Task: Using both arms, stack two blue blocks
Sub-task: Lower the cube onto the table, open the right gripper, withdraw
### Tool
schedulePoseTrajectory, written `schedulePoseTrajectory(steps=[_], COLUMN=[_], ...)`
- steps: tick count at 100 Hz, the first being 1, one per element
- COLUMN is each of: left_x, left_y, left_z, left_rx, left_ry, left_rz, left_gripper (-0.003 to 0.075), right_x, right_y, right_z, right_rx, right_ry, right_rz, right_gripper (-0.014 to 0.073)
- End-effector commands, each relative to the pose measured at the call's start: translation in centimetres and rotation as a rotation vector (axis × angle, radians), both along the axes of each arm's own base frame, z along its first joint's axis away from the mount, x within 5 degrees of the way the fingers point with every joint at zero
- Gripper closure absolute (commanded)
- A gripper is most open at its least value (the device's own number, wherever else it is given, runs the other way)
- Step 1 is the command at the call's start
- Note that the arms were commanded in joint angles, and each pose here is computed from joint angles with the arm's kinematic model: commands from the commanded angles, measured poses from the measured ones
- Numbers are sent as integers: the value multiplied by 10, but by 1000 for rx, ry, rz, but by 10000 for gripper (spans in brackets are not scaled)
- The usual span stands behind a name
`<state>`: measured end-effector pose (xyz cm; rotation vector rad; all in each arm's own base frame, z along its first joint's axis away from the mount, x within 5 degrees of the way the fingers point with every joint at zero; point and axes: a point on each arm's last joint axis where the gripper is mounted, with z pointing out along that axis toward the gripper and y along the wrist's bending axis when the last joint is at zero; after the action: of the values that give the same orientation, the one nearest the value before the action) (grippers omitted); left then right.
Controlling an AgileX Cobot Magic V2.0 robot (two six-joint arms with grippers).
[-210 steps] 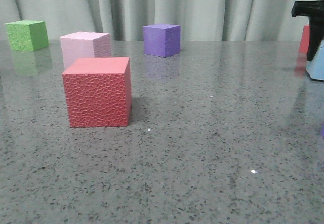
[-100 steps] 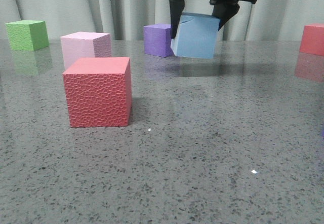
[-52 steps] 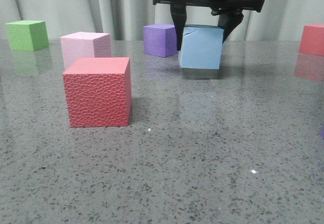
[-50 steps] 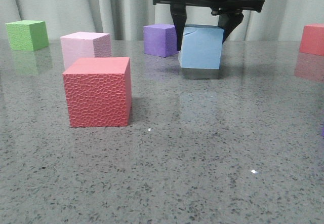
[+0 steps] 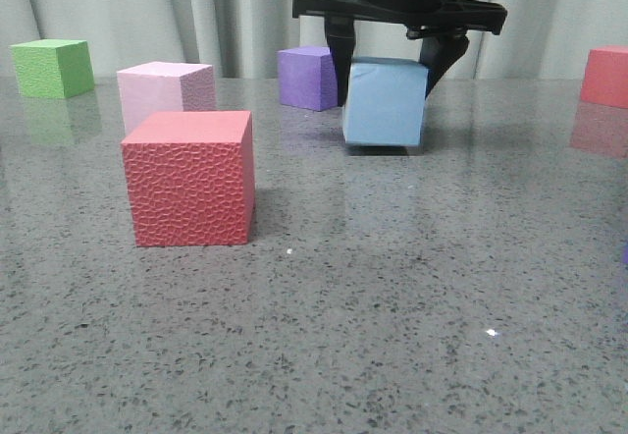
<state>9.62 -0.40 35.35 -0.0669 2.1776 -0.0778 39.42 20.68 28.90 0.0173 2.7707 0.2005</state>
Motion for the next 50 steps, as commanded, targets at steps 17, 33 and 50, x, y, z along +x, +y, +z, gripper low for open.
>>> schedulePoseTrajectory(steps=[17, 33, 50], left_x=[3, 3, 3], left_y=[-2, -2, -2], left_z=[15, 15, 15], left_rx=[-16, -16, -16], left_ry=[-90, -90, -90], left_rz=[-10, -10, -10], left_gripper=[50, 50, 50], right_x=[-7, -9, -15], right_y=[-3, -5, -8], right_z=[36, 41, 63], right_rx=[55, 58, 55], right_ry=[-90, -101, -148], right_rz=[2, 8, 52], right_gripper=[-50, -50, -50])
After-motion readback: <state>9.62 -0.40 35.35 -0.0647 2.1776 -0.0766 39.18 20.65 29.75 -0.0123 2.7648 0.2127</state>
